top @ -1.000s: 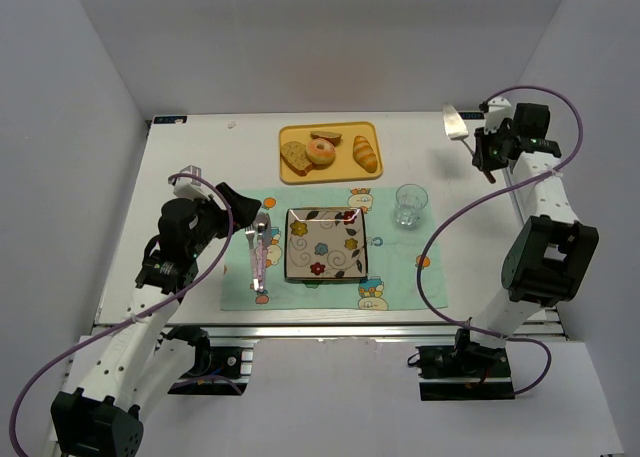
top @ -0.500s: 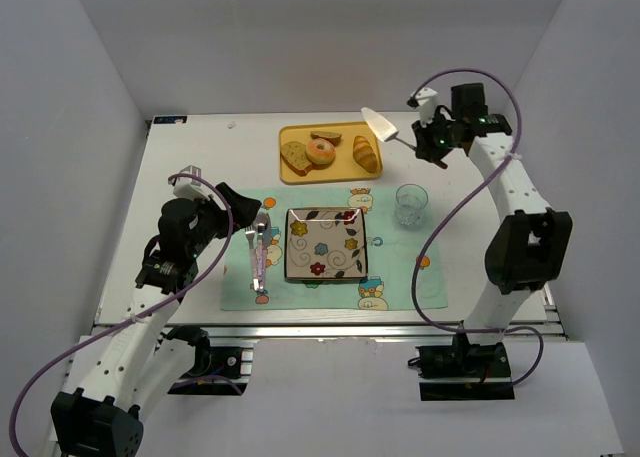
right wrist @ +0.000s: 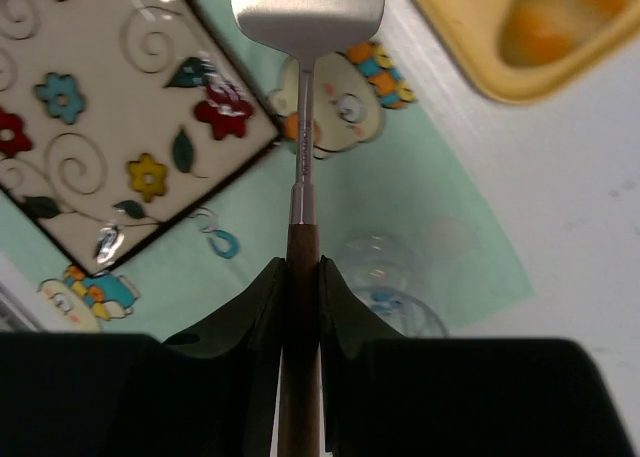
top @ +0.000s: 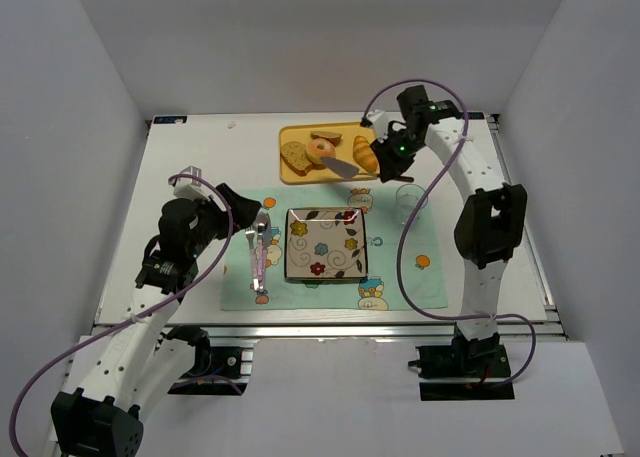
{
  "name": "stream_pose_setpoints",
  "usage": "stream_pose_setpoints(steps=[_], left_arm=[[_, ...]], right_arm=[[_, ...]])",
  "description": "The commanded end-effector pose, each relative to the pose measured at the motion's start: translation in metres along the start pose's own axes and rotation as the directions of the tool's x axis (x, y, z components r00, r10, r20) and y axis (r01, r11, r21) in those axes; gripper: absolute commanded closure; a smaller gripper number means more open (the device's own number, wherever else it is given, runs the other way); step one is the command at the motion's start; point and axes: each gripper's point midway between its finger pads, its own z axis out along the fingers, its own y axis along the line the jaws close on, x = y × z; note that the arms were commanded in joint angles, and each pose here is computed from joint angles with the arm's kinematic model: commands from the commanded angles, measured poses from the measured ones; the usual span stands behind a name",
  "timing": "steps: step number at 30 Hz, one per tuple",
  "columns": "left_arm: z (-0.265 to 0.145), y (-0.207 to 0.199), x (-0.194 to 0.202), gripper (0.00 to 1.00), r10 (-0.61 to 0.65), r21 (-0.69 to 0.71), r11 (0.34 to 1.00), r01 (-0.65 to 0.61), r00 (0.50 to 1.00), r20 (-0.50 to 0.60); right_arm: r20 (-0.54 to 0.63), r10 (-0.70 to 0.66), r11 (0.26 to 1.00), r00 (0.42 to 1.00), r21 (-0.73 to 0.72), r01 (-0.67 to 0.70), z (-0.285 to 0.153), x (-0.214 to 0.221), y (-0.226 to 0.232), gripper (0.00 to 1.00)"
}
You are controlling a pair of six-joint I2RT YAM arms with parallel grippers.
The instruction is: Place the bread
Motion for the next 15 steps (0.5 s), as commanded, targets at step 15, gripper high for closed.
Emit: stream_pose_setpoints(steps=[15], left_arm=[[-0.009,-0.001,-0.009,0.02,-0.002,-0.017,1.000,0.002,1.000,0.023]], right_arm=[[-0.051,0.123,0.979,0.991,-0.154,-0.130,0.037,-0.001,0.043,1.00]])
